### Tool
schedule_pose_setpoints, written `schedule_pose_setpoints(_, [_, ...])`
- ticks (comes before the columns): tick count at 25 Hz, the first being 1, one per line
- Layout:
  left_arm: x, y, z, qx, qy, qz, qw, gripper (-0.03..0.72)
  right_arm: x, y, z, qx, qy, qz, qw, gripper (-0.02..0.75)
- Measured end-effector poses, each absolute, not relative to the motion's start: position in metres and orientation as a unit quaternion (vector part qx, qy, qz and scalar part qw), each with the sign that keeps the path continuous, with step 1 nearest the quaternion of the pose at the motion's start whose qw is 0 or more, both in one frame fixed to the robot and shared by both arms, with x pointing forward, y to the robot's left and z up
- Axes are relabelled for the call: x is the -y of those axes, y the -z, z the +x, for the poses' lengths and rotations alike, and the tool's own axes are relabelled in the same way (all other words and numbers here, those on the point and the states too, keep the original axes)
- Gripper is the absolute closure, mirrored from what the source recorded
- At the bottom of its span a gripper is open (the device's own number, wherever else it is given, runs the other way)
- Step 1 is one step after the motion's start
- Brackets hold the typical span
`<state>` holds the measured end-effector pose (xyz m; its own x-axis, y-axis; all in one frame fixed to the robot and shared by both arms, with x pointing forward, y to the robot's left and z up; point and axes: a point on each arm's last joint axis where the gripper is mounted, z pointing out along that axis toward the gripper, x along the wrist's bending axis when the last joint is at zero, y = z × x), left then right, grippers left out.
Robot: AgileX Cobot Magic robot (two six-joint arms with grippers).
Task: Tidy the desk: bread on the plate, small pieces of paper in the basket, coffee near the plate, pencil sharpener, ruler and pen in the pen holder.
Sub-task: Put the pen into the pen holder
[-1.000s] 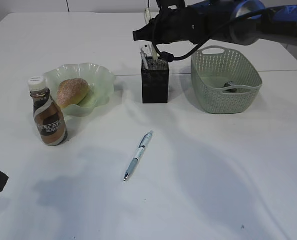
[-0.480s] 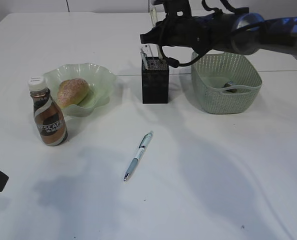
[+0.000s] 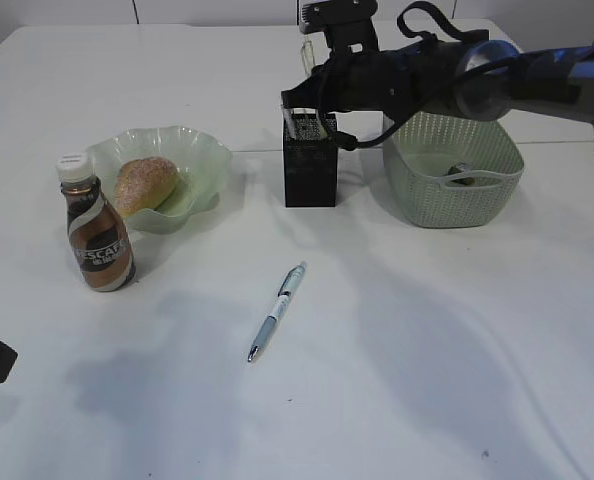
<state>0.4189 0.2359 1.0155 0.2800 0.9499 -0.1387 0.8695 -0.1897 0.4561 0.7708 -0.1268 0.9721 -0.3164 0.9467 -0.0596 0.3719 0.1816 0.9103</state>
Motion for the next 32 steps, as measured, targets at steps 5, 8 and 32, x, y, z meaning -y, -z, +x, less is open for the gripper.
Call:
schedule_pose_setpoints(5, [-0.236,-1.015,0.419,-0.594,-0.088,0.766,0.230,0.287,0.129,-0.967,0.769,-0.703,-0.402,0.489,0.324,0.575])
schedule_pose_setpoints(8, [-0.236,-1.015,0.419,-0.594,-0.088,0.766,0.230,0.287,0.129,-0.965,0.768,-0.707,-0.393,0.493,0.319,0.444])
schedule_pose_setpoints(32, [-0.236,-1.016,0.420,-0.593,-0.091,0.765,0.233,0.287,0.149,-1.060,0.714,-0.725,-0.302,0.571,0.240,0.388])
